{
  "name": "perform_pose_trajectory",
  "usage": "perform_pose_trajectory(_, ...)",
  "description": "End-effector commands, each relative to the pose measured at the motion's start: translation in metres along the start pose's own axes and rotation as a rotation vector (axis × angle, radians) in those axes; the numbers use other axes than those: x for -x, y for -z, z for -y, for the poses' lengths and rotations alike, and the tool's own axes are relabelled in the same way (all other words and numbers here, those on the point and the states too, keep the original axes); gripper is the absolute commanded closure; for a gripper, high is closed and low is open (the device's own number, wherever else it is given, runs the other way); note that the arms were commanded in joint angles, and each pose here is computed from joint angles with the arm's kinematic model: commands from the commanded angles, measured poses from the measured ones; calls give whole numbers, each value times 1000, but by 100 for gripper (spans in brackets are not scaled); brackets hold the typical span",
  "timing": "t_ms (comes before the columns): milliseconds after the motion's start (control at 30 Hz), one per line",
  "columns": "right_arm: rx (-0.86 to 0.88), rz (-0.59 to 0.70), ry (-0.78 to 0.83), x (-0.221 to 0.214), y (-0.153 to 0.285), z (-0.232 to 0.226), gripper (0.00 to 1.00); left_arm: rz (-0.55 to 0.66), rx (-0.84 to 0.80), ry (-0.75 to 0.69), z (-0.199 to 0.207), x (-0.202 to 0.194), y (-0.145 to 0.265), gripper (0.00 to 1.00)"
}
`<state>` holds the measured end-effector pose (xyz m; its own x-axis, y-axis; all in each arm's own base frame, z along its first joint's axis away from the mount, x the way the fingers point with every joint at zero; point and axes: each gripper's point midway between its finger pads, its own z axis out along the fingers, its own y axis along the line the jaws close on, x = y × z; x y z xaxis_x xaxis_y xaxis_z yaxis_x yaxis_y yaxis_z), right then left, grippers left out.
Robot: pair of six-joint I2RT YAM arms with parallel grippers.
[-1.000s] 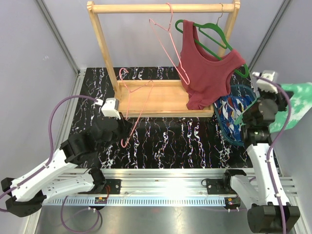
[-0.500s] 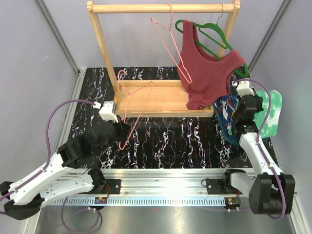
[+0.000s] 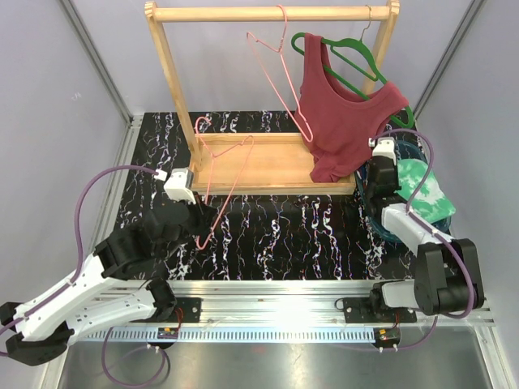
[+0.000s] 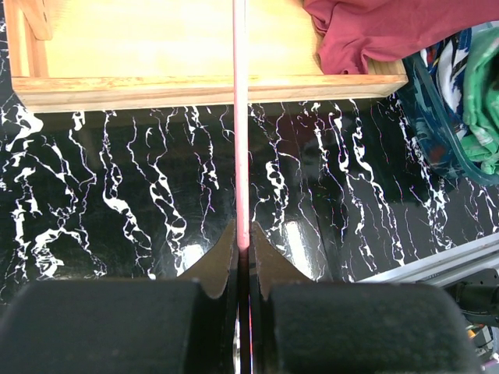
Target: Remove the trousers from the hanger
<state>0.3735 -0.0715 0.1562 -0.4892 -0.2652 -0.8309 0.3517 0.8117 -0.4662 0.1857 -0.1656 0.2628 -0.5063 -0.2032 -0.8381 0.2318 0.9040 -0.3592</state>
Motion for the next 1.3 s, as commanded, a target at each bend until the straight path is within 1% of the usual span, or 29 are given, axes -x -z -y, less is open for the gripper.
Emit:
perform_pose_trajectory(0, 2, -60, -138, -23, -2, -15, 87, 72, -14, 25, 4, 26, 11, 100)
perform_pose_trajectory(67, 38, -60, -157, -24, -4, -27, 84, 76, -5, 26, 2, 27, 12, 100)
perform_pose_trajectory(100, 35, -77, -141, -30, -7, -33, 83, 78, -5, 30, 2, 28, 13, 100)
perform_pose_trajectory(133, 8, -84, -127, -27, -8, -34, 81, 76, -4, 27, 1, 27, 13, 100)
perform_pose_trajectory(167, 3, -95, -116, -28, -11, -36, 76, 78, -3, 29, 1, 28, 13, 100)
perform_pose_trajectory(200, 3, -116, -97, -30, -16, -40, 75, 81, -5, 30, 2, 29, 14, 100)
perform_pose_trajectory(233, -12, -129, -114, -32, -17, -40, 73, 80, 1, 25, 0, 29, 14, 100)
perform_pose_trajectory(300, -10, -149, -119, -37, -20, -45, 65, 83, 5, 22, 0, 31, 16, 100)
perform_pose_trajectory(367, -18, -160, -128, -40, -23, -48, 59, 88, 15, 11, -1, 35, 16, 100)
perform_pose_trajectory(400, -30, -172, -136, -39, -22, -46, 53, 89, 24, 3, -1, 37, 16, 100)
perform_pose_trajectory(500, -81, -121, -222, -21, -16, -30, 39, 88, 60, -28, -3, 42, 13, 100)
perform_pose_trajectory(533, -100, -105, -233, -16, -13, -23, 37, 88, 81, -40, -6, 42, 12, 100)
perform_pose_trajectory(667, -110, -27, -318, 22, 1, -1, 33, 91, 102, -59, -4, 47, 7, 100)
perform_pose_trajectory(700, -107, -28, -325, 29, 4, 3, 32, 94, 103, -61, -3, 48, 7, 100)
perform_pose_trajectory(733, -98, -29, -345, 33, 7, 4, 29, 97, 105, -60, -3, 49, 7, 100)
perform_pose_trajectory(767, -91, -26, -363, 39, 11, 8, 25, 95, 109, -65, -3, 49, 5, 100)
perform_pose_trajectory(800, -79, -65, -343, 36, 15, 11, 19, 97, 109, -65, -3, 50, 6, 100)
perform_pose_trajectory(833, -39, -78, -362, 36, 18, 6, 8, 99, 111, -65, -3, 51, 6, 100)
perform_pose_trajectory(867, -5, -82, -370, 39, 23, 5, 5, 97, 110, -68, -2, 51, 6, 100)
perform_pose_trajectory(900, 21, -117, -369, 33, 28, 3, 4, 99, 111, -66, -2, 52, 6, 100)
perform_pose_trajectory(967, 83, -130, -394, 33, 39, -1, 4, 97, 106, -72, -1, 52, 6, 100)
perform_pose_trajectory(1000, 116, -164, -389, 23, 44, -4, 4, 93, 105, -75, 0, 52, 6, 100)
perform_pose_trajectory(1033, 200, -177, -423, 23, 51, -14, 4, 92, 106, -78, 0, 53, 6, 100)
perform_pose_trajectory(1067, 225, -175, -463, 24, 57, -11, 5, 89, 107, -81, 0, 52, 6, 100)
perform_pose_trajectory(1100, 229, -218, -489, 12, 62, -11, 6, 89, 107, -83, 0, 52, 6, 100)
perform_pose_trajectory(1133, 259, -252, -580, 10, 66, -15, 7, 88, 103, -82, 1, 52, 6, 100)
perform_pose_trajectory(1200, 248, -343, -696, -8, 67, -8, 11, 87, 97, -79, 3, 53, 6, 100)
perform_pose_trajectory(1233, 294, -369, -720, -10, 69, -16, 12, 82, 87, -79, 4, 52, 6, 100)
perform_pose_trajectory(1267, 290, -403, -727, -18, 67, -20, 12, 82, 85, -79, 5, 52, 6, 100)
